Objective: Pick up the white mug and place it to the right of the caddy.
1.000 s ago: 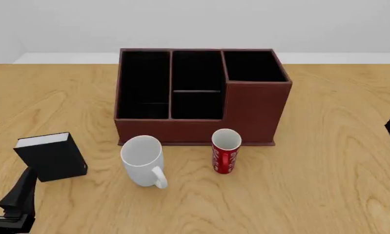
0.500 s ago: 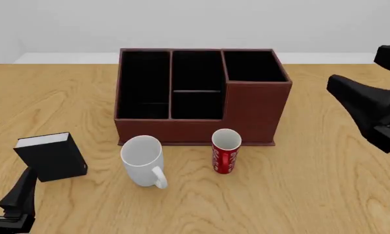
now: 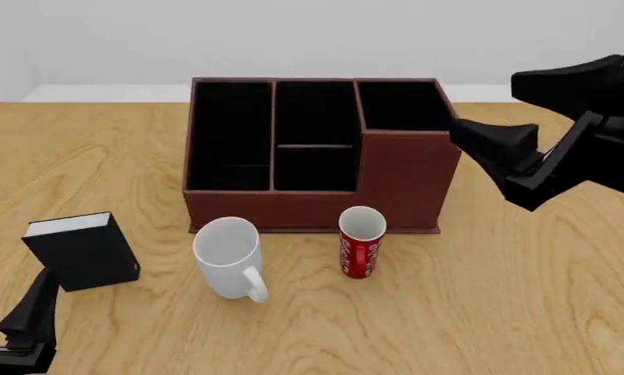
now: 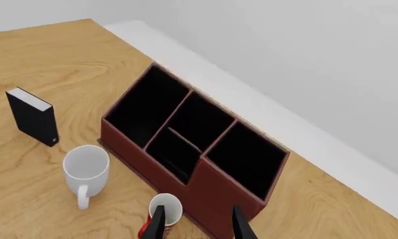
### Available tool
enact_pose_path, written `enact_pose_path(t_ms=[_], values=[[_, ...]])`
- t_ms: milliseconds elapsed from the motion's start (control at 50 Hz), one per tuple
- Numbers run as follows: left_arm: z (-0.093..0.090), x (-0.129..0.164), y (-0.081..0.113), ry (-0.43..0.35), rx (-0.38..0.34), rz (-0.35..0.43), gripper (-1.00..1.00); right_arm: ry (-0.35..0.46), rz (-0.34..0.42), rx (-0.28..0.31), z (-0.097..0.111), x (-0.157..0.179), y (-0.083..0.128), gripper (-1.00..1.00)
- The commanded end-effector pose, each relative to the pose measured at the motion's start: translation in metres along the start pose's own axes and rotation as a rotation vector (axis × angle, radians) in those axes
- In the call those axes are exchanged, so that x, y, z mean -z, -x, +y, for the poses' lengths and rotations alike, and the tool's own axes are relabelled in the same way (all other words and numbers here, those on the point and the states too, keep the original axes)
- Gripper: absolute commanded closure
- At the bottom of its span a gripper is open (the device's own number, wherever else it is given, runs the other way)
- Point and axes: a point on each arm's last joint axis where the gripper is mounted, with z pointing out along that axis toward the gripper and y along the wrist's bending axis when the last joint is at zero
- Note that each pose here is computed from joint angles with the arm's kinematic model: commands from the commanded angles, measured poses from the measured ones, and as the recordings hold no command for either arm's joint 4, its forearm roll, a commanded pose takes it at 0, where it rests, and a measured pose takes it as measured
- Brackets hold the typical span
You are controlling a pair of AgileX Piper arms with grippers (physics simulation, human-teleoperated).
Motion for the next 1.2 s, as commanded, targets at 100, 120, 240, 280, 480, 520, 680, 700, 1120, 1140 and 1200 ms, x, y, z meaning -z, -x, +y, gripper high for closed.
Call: enact_pose_path(t_ms=[100,120,240,280,480,520,680,700,1120,1140,1200], values=[[0.000,0.000,0.000,0.000,0.000,0.000,-1.00,0.074,0.081,-0.016,0.011,-0.034,-0.001,-1.00],[0.000,0.000,0.000,0.000,0.000,0.000,-1.00,0.075,0.081,-0.012,0.011,-0.034,-0.001,-1.00],[0.000,0.000,0.000,0.000,0.000,0.000,-1.00,0.119,0.100,-0.001,0.020,-0.047,-0.001,-1.00],[0.000,0.000,0.000,0.000,0.000,0.000,-1.00,0.131,0.101,0.004,0.023,-0.050,-0.001,-1.00],[0.000,0.000,0.000,0.000,0.000,0.000,-1.00,0.169,0.097,0.015,0.032,-0.061,0.003,-1.00],[0.000,0.000,0.000,0.000,0.000,0.000,-1.00,0.180,0.094,0.015,0.035,-0.062,0.004,-1.00],[0.000,0.000,0.000,0.000,0.000,0.000,-1.00,0.194,0.095,0.013,0.040,-0.070,0.004,-1.00],[0.000,0.000,0.000,0.000,0.000,0.000,-1.00,0.196,0.095,0.011,0.040,-0.071,0.004,-1.00],[0.000,0.000,0.000,0.000,0.000,0.000,-1.00,0.287,0.114,-0.061,0.073,-0.098,0.000,-1.00],[0.000,0.000,0.000,0.000,0.000,0.000,-1.00,0.293,0.114,-0.067,0.076,-0.100,-0.001,-1.00],[0.000,0.000,0.000,0.000,0.000,0.000,-1.00,0.306,0.117,-0.079,0.082,-0.103,-0.004,-1.00]])
